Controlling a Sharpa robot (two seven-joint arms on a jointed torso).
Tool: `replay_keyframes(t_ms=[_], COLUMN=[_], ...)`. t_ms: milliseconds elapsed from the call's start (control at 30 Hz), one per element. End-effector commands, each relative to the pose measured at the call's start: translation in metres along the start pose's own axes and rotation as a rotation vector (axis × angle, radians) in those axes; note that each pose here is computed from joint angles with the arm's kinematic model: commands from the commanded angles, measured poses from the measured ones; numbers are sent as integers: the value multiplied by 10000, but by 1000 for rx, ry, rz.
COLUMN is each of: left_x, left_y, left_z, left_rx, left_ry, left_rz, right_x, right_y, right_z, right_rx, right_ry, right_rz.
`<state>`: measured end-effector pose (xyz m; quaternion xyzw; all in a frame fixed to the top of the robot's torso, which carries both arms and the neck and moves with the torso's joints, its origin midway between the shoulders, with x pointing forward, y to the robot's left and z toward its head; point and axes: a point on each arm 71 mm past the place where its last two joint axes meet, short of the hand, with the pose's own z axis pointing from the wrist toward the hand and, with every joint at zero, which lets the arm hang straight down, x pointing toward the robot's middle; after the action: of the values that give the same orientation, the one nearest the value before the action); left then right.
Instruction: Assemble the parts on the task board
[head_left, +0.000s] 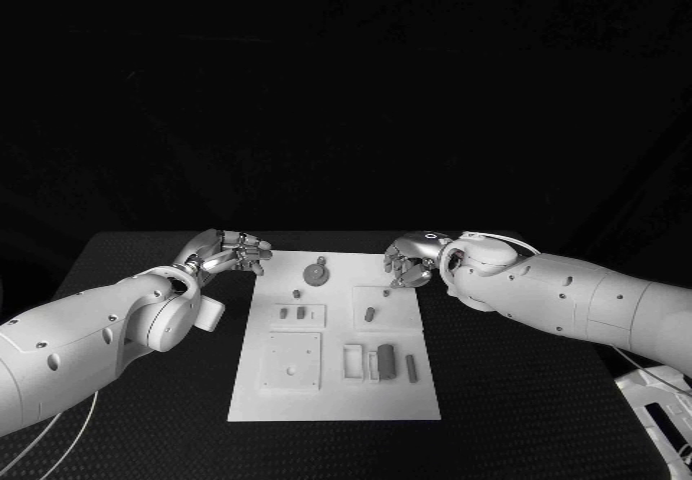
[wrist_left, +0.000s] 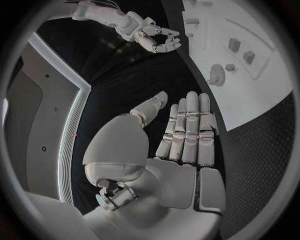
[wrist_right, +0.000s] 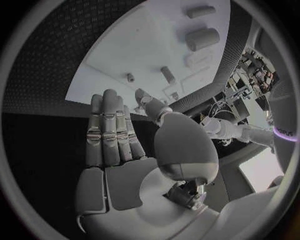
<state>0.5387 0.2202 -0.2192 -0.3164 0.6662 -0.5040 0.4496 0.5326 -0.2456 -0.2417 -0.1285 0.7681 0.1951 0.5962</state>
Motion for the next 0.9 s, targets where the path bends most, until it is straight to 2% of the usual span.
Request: replay_keyframes(t_ms=[33,333,500,900], left_x=[33,63,69,41], left_y=[-31,-35,-30,-13], left_z=[-3,6,12,9], left_rx=[19,20,16,8], left_ry=[20,35,40,35], left_rz=[-45,-55,-56,-54], right_x=[45,138,168,222], right_y=[12,79,107,65], right_z=[6,62,87,96], right_rx=[6,-4,-5,10], right_ry=[1,2,23,53], right_rz=[-66,-56,-53,-63])
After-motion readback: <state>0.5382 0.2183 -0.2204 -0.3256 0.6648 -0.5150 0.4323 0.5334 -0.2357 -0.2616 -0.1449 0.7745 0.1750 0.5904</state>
